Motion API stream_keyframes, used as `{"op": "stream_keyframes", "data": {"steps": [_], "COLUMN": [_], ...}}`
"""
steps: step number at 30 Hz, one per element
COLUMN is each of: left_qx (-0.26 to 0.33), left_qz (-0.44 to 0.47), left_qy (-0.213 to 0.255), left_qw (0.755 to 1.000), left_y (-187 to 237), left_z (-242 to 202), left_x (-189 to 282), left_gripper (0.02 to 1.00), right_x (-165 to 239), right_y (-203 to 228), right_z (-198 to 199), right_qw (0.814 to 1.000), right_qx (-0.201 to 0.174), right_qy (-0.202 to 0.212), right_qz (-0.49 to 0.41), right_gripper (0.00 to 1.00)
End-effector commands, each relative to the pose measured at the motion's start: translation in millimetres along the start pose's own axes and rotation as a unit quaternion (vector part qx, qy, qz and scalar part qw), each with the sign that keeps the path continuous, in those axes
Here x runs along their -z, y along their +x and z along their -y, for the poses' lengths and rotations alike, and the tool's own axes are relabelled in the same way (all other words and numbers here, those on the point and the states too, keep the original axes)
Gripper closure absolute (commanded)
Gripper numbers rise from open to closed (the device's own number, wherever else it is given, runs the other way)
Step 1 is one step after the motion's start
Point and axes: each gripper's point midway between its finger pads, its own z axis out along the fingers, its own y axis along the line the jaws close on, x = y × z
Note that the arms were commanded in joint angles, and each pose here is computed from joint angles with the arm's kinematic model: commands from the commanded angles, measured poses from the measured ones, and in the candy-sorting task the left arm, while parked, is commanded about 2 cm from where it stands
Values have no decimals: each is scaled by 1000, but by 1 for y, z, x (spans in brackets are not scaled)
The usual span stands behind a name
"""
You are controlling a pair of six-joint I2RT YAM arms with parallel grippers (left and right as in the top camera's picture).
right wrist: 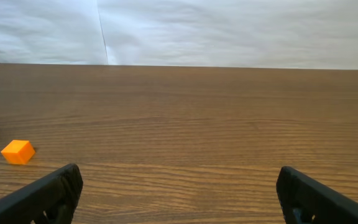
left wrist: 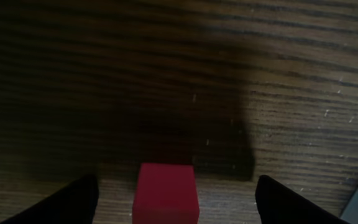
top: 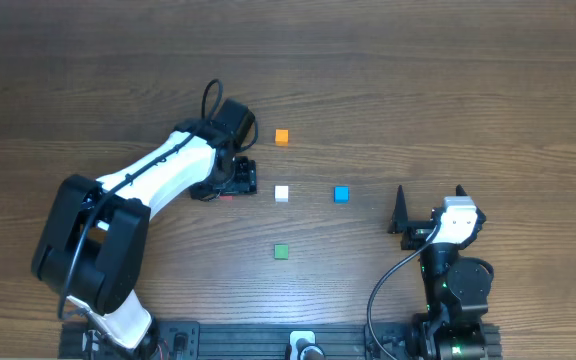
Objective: Stack Cubes
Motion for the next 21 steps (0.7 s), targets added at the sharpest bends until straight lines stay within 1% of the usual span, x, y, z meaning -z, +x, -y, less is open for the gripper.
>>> {"op": "stream_keyframes", "data": {"steps": [1, 9, 13, 21], "left_qx": [-30, -68, -69, -71], "left_qz": [3, 4, 3, 5], "left_qy": [-6, -4, -5, -3], "left_qw": [1000, 998, 998, 997], "left_y": [-3, 3, 7, 6], "left_z": [0, -3, -5, -4], "left_x": [-3, -14, -18, -18], "left_gripper": [253, 292, 329, 362], "right_x": [0, 0, 0, 0], "right_y": [2, 2, 2, 2], "right_z": [1, 1, 1, 1], "right_qw": [1000, 1000, 1000, 1000], "right_qx": [2, 2, 2, 2], "right_qy": [1, 1, 1, 1], "right_qz": [0, 0, 0, 0], "right_gripper": [7, 7, 9, 9]}}
